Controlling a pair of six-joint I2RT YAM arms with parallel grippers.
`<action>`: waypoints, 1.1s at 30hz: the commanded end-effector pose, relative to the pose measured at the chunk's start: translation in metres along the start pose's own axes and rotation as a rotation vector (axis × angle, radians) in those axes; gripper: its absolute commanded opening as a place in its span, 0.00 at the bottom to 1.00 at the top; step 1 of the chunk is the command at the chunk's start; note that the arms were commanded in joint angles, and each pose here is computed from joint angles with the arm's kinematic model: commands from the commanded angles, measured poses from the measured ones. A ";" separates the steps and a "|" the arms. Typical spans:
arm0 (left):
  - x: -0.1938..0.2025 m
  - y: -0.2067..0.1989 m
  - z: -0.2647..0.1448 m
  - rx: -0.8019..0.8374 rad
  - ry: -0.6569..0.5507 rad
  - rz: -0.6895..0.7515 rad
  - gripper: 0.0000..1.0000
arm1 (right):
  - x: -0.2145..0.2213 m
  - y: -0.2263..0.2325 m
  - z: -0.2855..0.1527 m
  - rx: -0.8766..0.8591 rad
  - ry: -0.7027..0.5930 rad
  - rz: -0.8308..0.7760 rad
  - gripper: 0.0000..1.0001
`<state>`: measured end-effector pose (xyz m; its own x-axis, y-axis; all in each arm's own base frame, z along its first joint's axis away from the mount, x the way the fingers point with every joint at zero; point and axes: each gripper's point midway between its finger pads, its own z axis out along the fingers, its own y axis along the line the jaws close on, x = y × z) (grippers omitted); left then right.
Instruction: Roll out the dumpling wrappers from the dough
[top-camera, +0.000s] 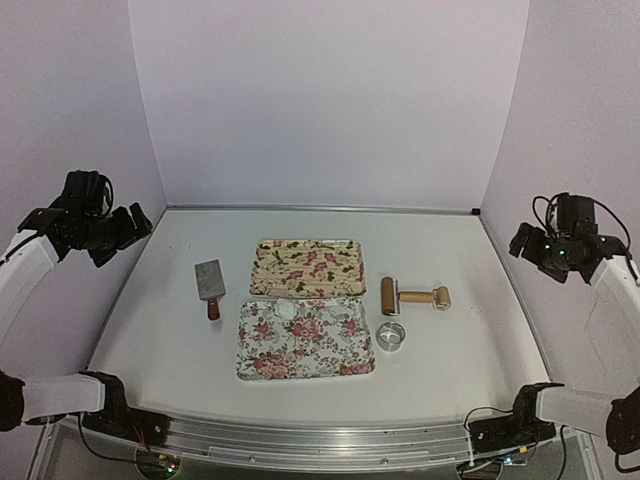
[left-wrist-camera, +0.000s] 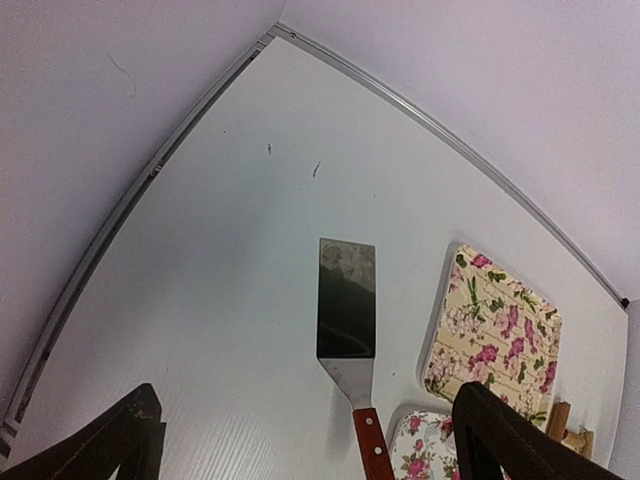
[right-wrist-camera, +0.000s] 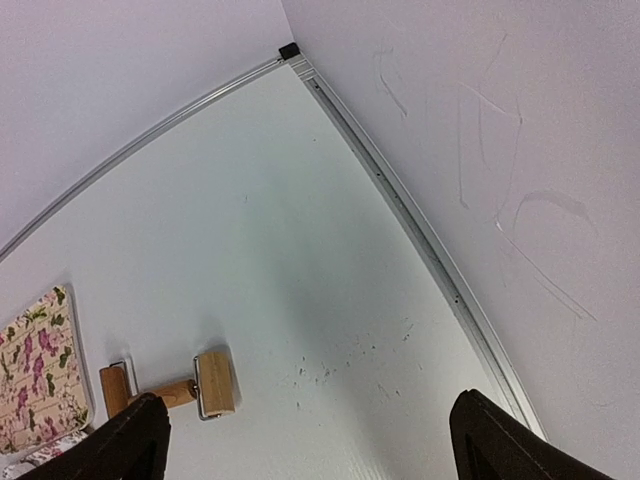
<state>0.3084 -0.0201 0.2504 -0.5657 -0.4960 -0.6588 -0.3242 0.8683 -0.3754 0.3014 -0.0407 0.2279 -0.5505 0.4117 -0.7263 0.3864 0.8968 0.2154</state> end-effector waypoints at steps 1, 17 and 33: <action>-0.012 -0.013 -0.010 0.058 -0.030 0.009 0.99 | -0.014 0.000 -0.011 0.014 -0.029 0.064 0.98; 0.038 -0.098 0.046 0.223 0.214 0.036 0.99 | 0.046 0.057 0.093 -0.214 0.451 -0.075 0.98; 0.120 -0.206 0.058 0.394 0.413 0.051 0.98 | 0.140 0.095 0.147 -0.528 0.868 -0.016 0.76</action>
<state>0.3400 -0.2309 0.1781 -0.8653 -0.3074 -0.3959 -0.0601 0.8478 -0.5269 0.3732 0.0595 0.0536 -0.9670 0.2371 -0.0930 0.1552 0.8383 0.5227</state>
